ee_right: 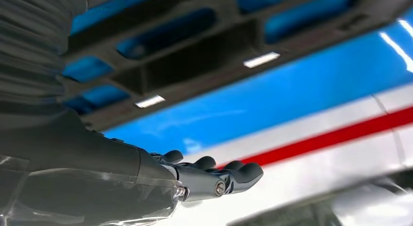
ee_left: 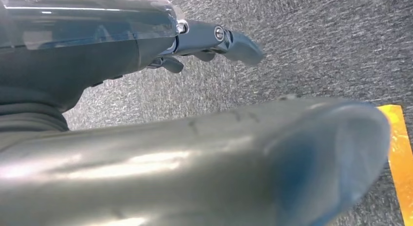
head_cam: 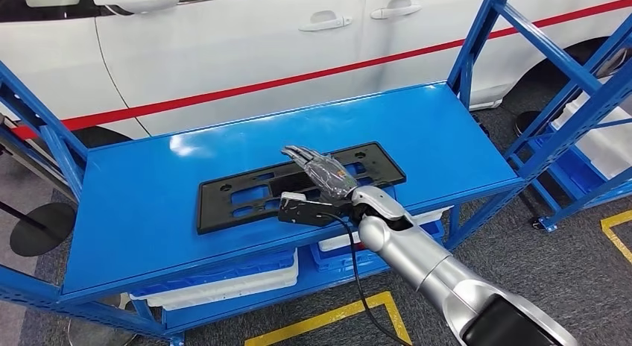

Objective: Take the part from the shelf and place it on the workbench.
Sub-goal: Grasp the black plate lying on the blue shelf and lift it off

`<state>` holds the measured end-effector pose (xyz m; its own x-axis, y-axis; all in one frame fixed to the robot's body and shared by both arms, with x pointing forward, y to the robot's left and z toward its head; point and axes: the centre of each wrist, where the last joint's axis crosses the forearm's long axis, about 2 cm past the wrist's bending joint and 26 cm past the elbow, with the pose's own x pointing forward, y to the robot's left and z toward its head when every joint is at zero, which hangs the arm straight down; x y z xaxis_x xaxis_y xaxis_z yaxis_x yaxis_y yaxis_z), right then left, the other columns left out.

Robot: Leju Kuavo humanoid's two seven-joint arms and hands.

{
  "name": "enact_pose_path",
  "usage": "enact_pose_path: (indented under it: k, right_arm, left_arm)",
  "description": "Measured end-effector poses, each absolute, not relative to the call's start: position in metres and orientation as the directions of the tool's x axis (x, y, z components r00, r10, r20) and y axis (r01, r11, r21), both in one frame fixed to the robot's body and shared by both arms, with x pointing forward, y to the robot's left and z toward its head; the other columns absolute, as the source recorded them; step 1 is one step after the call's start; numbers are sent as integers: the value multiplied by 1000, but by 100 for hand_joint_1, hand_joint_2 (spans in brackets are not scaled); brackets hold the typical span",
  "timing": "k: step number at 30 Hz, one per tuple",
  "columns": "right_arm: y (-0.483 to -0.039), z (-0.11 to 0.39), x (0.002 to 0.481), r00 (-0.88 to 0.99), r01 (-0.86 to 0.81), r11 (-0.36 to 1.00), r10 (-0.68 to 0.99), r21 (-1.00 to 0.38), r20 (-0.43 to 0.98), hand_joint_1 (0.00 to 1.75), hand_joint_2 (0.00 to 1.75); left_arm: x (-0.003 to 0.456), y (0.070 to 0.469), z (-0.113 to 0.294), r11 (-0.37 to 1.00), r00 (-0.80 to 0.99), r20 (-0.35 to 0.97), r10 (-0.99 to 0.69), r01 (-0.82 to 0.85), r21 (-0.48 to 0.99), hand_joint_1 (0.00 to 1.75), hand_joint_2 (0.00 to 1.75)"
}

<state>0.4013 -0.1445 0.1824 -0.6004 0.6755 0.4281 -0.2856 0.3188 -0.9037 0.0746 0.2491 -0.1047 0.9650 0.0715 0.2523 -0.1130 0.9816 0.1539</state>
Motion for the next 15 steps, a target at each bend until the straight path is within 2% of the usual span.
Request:
enact_pose_path:
  k: [15]
  right_arm:
    - [-153,165,408,-549,-330,267,726,-906,414,0,175]
  left_arm:
    - [79,250,-104,981,965,255,66,-109,158,0,0]
